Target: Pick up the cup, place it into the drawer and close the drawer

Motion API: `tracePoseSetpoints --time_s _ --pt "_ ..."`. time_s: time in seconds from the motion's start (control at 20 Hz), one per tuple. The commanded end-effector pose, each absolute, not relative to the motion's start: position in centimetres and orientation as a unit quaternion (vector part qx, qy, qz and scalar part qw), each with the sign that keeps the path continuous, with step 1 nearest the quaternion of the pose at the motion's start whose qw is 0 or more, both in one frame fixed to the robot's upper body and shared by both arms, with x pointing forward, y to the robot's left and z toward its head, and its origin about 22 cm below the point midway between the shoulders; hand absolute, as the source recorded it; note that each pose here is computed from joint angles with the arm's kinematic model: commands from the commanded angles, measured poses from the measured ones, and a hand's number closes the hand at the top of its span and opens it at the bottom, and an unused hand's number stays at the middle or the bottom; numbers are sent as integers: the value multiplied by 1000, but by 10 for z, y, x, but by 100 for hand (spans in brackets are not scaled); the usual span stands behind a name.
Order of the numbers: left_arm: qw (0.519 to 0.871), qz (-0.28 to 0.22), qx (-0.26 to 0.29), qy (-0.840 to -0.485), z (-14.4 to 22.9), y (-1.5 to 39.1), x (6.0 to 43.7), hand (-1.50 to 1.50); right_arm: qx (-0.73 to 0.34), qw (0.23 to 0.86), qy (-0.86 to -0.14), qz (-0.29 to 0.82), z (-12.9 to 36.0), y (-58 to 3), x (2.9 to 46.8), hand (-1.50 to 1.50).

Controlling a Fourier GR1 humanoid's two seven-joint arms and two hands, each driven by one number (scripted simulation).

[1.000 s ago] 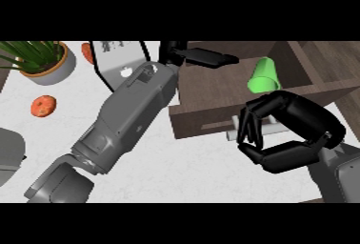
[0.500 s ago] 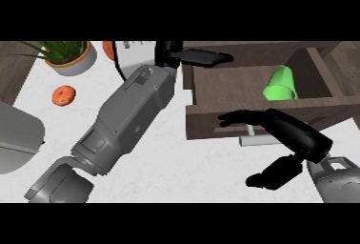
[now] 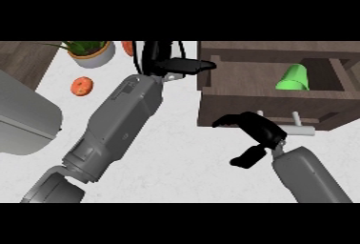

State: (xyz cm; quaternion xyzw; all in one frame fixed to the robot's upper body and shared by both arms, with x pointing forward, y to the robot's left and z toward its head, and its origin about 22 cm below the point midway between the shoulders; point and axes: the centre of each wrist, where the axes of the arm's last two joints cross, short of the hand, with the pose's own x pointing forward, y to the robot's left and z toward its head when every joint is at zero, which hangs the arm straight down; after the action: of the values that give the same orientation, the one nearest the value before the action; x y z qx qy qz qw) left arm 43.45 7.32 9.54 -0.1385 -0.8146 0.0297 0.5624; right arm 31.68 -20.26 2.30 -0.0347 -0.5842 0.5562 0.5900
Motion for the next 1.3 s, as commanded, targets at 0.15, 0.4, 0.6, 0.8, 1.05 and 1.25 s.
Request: tracePoseSetpoints --time_s 0.15,0.4,0.6,0.8,1.05,1.25 --pt "560 39 -152 -813 83 109 431 -150 -70 608 -580 538 -8 -224 365 150" --pt "562 32 -159 -811 78 126 425 -150 -96 598 -631 484 0 -242 388 150" --pt "559 34 -167 -811 67 133 419 -150 -118 595 -663 439 41 -253 419 150" --pt "571 21 -163 -805 67 160 420 -150 -153 600 -680 392 80 -289 433 150" --pt "564 10 -181 -805 64 152 415 -150 -154 608 -686 368 98 -287 441 150" --pt "565 7 -181 -805 66 164 416 -150 -148 603 -698 356 113 -300 441 150"
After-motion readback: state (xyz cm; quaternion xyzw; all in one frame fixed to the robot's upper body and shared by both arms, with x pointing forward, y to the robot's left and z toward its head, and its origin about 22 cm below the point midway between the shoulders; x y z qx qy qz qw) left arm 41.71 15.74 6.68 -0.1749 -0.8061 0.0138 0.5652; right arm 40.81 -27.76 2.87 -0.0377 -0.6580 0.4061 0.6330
